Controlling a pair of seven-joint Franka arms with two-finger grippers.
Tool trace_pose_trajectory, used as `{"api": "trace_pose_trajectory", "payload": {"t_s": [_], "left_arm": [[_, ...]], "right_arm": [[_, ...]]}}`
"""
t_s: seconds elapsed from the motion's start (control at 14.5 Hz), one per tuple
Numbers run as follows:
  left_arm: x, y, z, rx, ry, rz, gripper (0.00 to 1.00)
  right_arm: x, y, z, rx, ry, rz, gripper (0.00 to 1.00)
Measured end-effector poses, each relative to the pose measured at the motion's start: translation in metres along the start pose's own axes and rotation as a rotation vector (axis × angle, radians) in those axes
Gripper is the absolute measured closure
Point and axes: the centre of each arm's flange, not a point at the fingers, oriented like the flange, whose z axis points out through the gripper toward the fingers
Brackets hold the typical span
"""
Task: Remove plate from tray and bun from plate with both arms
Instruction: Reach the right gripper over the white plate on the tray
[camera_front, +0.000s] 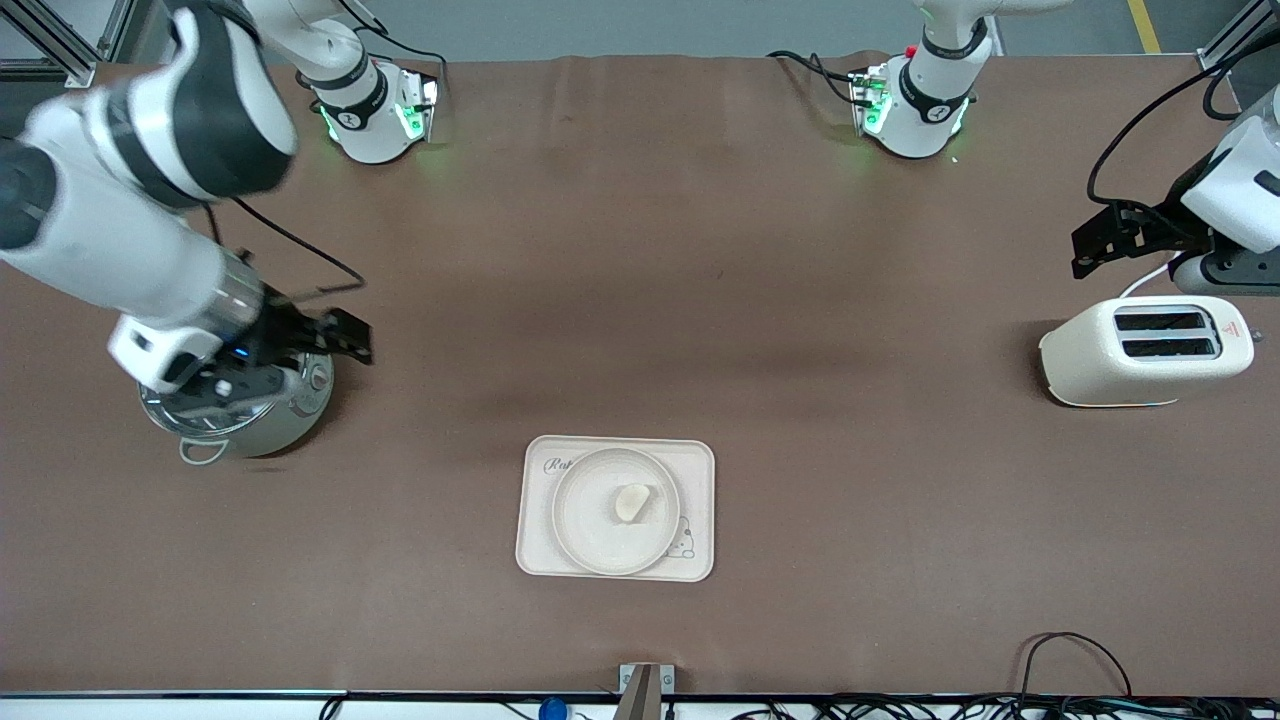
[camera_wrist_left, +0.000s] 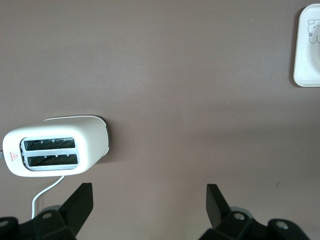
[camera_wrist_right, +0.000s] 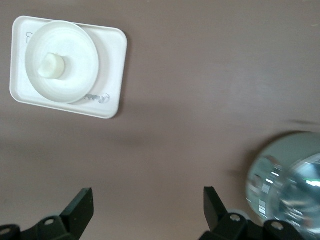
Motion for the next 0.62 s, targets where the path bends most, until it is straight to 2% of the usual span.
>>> {"api": "trace_pose_trajectory", "payload": {"t_s": [0.14,0.28,0.41,0.62], "left_arm": [[0.000,0.000,0.000,0.000,0.000,0.000,0.00],[0.000,0.000,0.000,0.000,0.000,0.000,0.00],[0.000,0.000,0.000,0.000,-0.001,0.000,0.00],[0.000,0.000,0.001,0.000,-0.002,0.000,0.00]], "right_arm": [[0.019,-0.026,0.041,0.022,0.015,0.012,0.07],[0.036,-0.057,0.084,0.019,0.042,0.008,0.20],[0.050,-0.084,0.132,0.031,0.068,0.005,0.27],[0.066,-0.103,0.194,0.118,0.095,0.055,0.29]]}}
